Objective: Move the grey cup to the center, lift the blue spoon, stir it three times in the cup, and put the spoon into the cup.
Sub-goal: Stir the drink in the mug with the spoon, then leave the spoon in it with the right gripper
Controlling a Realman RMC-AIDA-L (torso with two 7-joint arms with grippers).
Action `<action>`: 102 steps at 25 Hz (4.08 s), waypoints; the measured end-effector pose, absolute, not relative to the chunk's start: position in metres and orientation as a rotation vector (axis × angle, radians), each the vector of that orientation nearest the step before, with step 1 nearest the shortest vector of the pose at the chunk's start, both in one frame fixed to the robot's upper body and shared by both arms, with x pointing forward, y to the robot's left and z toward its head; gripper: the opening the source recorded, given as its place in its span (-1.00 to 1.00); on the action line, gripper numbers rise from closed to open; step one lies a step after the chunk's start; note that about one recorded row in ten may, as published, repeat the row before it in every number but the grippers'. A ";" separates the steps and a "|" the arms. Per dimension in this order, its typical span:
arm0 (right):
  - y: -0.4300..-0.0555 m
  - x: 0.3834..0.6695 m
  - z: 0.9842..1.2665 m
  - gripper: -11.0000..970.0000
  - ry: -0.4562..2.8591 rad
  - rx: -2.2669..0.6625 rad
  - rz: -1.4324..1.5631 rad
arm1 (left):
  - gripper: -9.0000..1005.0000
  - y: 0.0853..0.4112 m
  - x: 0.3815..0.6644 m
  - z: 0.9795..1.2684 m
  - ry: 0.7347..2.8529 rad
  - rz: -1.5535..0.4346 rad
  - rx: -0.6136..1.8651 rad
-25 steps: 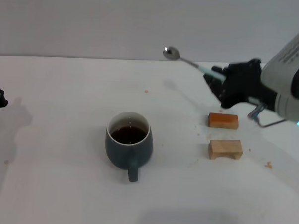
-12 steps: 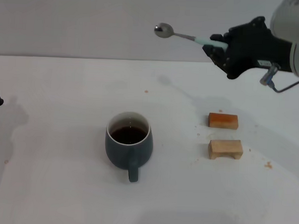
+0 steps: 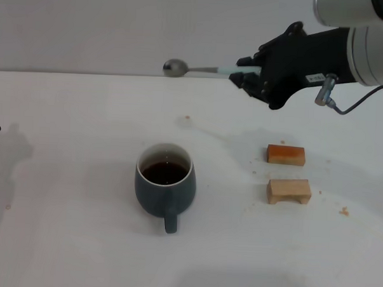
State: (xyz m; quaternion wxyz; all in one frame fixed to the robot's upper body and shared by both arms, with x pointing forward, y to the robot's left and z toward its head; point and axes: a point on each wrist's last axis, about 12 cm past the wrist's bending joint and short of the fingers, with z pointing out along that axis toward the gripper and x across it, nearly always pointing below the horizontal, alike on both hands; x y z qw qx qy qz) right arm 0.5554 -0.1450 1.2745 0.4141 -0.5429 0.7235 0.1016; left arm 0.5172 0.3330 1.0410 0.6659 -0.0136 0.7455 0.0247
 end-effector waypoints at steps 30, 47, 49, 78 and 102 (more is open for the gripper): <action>-0.145 0.567 1.273 -0.65 2.195 -1.486 0.519 | -0.99 0.334 0.514 1.041 1.673 0.059 -0.041; -0.125 0.591 1.256 -0.65 2.211 -1.601 0.445 | -0.99 0.334 0.514 1.041 1.666 0.056 -0.051; -0.119 0.594 1.257 -0.65 2.212 -1.626 0.438 | -0.99 0.334 0.514 1.041 1.660 0.056 -0.051; -0.077 0.614 1.251 -0.65 2.228 -1.743 0.343 | -0.99 0.337 0.506 1.042 1.610 0.024 -0.086; -0.062 0.619 1.242 -0.65 2.252 -1.782 0.274 | -0.99 0.334 0.505 1.043 1.592 0.013 -0.076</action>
